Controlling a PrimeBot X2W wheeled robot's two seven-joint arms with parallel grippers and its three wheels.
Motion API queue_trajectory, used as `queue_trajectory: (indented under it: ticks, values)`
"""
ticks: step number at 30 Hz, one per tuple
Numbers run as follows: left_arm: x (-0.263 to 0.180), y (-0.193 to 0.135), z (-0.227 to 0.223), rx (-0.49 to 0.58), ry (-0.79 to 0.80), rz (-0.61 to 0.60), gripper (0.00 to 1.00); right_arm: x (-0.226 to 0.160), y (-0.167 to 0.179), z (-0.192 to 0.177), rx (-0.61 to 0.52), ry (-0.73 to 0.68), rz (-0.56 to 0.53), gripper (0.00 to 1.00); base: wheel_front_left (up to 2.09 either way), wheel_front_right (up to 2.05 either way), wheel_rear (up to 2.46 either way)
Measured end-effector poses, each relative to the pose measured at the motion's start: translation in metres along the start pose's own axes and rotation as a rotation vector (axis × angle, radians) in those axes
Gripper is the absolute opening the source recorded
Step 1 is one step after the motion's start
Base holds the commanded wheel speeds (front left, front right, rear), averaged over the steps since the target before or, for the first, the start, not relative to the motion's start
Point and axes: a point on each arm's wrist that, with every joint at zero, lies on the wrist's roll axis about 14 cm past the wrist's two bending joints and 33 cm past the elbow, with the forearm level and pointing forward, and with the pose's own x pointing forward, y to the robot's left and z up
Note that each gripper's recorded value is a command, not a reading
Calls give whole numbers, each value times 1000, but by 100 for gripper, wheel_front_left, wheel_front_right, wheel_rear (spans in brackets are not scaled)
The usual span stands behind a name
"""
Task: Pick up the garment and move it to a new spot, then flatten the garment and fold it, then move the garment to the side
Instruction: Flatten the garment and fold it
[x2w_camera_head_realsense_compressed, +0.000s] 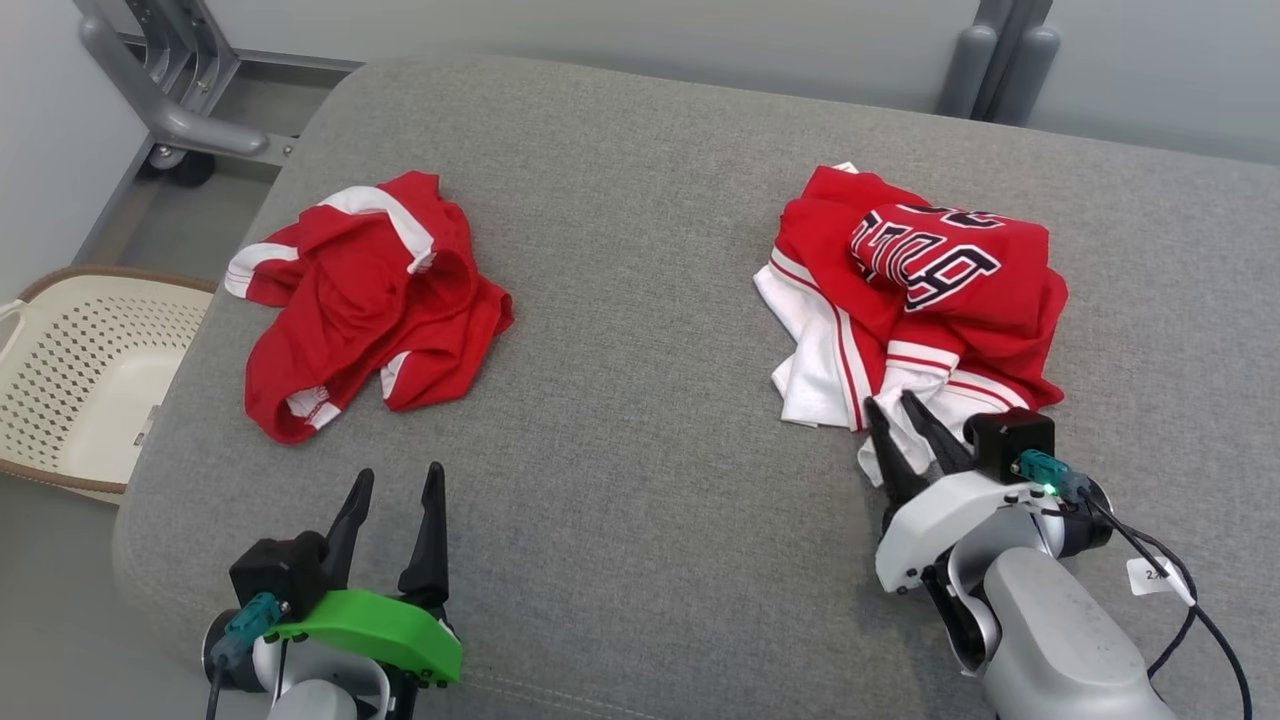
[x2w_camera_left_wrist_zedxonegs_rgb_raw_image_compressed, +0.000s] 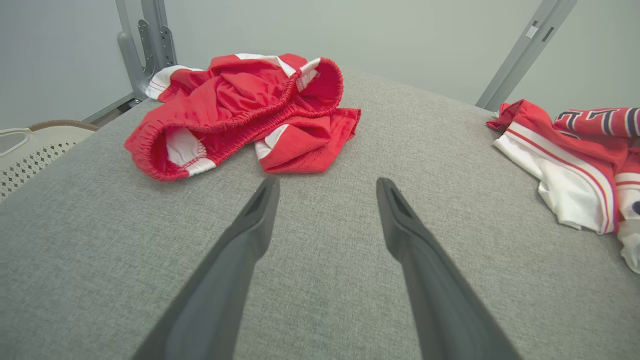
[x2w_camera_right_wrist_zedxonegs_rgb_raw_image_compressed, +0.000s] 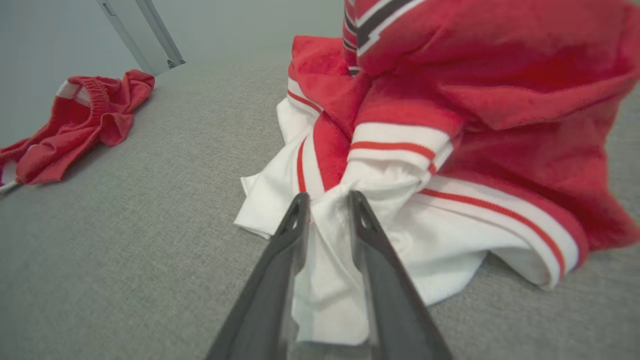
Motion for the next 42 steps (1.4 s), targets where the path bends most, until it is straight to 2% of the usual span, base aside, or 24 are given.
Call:
queue_trajectory:
  ticks: [6,10,13,16,19,22,23,28,33,34,35,37,42]
  values:
    - [2,-6,-4,-10,10,-16,100,-5,-14,3,2,-7,-43,0,0,0,0]
    - [7,-14,-6,-19,16,-40,100,-7,-25,29,12,-95,-75,0,0,0,0]
    - [10,-22,-6,-28,17,-60,100,-9,-33,69,25,-219,-95,0,0,0,0]
    - [14,-32,-10,-29,28,-89,100,-17,-47,125,11,-381,-129,0,0,0,0]
    - [18,-43,-13,-34,37,-120,100,-37,-75,173,-26,-514,-194,0,0,0,0]
    - [22,-56,-15,-35,44,-159,100,-65,-107,200,-56,-596,-284,0,0,0,0]
    - [22,-56,-15,-35,44,-159,100,-65,-107,200,-56,-596,-284,0,0,0,0]
    - [26,-80,-22,-48,67,-223,100,-113,-160,214,-104,-634,-446,0,0,0,0]
    - [27,-99,-28,-48,87,-278,100,-155,-206,188,-145,-545,-599,0,0,0,0]
    - [27,-103,-29,-46,91,-288,100,-159,-211,178,-141,-515,-617,24,0,0,0]
    - [27,-105,-31,-45,95,-296,100,-161,-216,163,-146,-465,-630,100,0,0,0]
    - [27,-109,-33,-45,102,-306,100,-164,-223,136,-122,-390,-656,100,0,0,0]
    - [28,-113,-38,-44,117,-317,100,-164,-225,121,-117,-347,-671,100,0,0,0]
